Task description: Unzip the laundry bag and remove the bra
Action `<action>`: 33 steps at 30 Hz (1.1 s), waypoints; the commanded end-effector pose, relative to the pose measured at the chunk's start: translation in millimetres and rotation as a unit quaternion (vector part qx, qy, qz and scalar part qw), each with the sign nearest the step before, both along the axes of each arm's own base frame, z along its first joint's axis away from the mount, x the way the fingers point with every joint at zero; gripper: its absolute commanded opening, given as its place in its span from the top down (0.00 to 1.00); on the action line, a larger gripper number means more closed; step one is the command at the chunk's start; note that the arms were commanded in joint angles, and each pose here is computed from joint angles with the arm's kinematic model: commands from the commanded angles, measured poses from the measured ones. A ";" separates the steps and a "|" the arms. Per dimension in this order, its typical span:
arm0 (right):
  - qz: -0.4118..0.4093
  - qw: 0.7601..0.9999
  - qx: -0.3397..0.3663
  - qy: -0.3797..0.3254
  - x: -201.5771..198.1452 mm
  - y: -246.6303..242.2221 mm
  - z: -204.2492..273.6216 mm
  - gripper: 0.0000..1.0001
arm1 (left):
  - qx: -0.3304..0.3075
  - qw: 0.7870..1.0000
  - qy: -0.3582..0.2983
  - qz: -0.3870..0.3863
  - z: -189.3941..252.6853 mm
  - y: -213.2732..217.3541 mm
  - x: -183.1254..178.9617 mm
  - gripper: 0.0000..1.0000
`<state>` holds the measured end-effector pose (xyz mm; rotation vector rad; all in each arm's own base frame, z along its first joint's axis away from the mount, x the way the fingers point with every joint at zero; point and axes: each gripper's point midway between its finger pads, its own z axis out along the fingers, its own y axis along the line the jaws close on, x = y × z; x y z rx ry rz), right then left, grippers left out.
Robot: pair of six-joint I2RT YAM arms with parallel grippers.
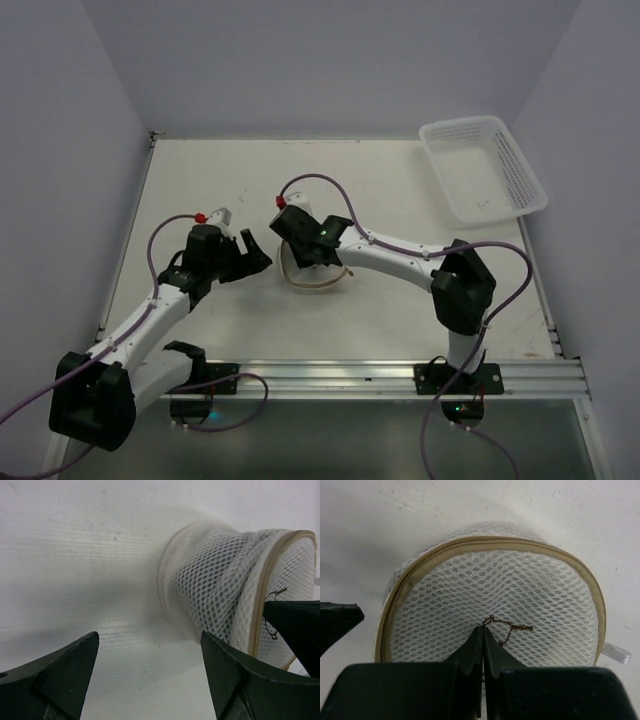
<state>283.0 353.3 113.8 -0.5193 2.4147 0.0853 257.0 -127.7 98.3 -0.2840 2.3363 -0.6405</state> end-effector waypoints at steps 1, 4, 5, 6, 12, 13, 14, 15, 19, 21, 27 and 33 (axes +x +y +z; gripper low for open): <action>-0.019 0.998 0.056 0.001 2.6 -5.4 16.9 1.00 | -0.059 0.998 -0.001 -0.004 -3.9 -16.8 8.4 0.14; -0.039 0.994 0.098 0.026 0.6 -18.3 8.9 1.00 | -0.077 0.997 0.000 -0.005 -6.4 -24.3 15.5 0.15; -0.048 0.993 0.101 0.044 -6.0 -27.3 -5.7 1.00 | -0.081 0.997 -0.006 -0.008 -4.4 -27.5 18.8 0.15; -0.050 0.988 0.140 0.045 -2.2 -26.4 3.5 1.00 | -0.082 0.997 -0.005 -0.008 -5.2 -29.0 19.9 0.16; -0.068 0.974 0.201 0.078 -6.2 -43.9 -16.0 1.00 | -0.106 0.994 -0.018 -0.030 -3.3 -51.3 29.5 0.17; -0.067 0.972 0.206 0.085 -8.0 -43.0 -17.9 1.00 | -0.105 0.994 -0.019 -0.032 -6.2 -54.9 31.2 0.17; -0.068 0.972 0.205 0.091 -10.8 -44.9 -24.1 1.00 | -0.105 0.994 -0.016 -0.031 -10.0 -55.8 31.0 0.17; -0.065 0.971 0.212 0.092 -10.8 -42.5 -24.7 1.00 | -0.109 0.993 -0.015 -0.031 -12.1 -57.6 31.4 0.19; -0.071 0.964 0.232 0.105 -12.3 -41.7 -33.0 1.00 | -0.109 0.993 0.002 -0.035 -29.0 -66.6 32.7 0.29; -0.066 0.960 0.244 0.121 -16.5 -41.3 -39.9 1.00 | -0.115 0.992 0.001 -0.043 -31.1 -75.0 33.0 0.40; -0.070 0.950 0.272 0.139 -19.7 -47.0 -48.7 1.00 | -0.119 0.991 0.004 -0.058 -42.7 -98.6 32.7 0.80; -0.129 0.939 0.282 0.146 -14.1 -88.1 -64.2 1.00 | -0.084 0.996 0.026 -0.031 -65.1 -88.5 32.4 1.00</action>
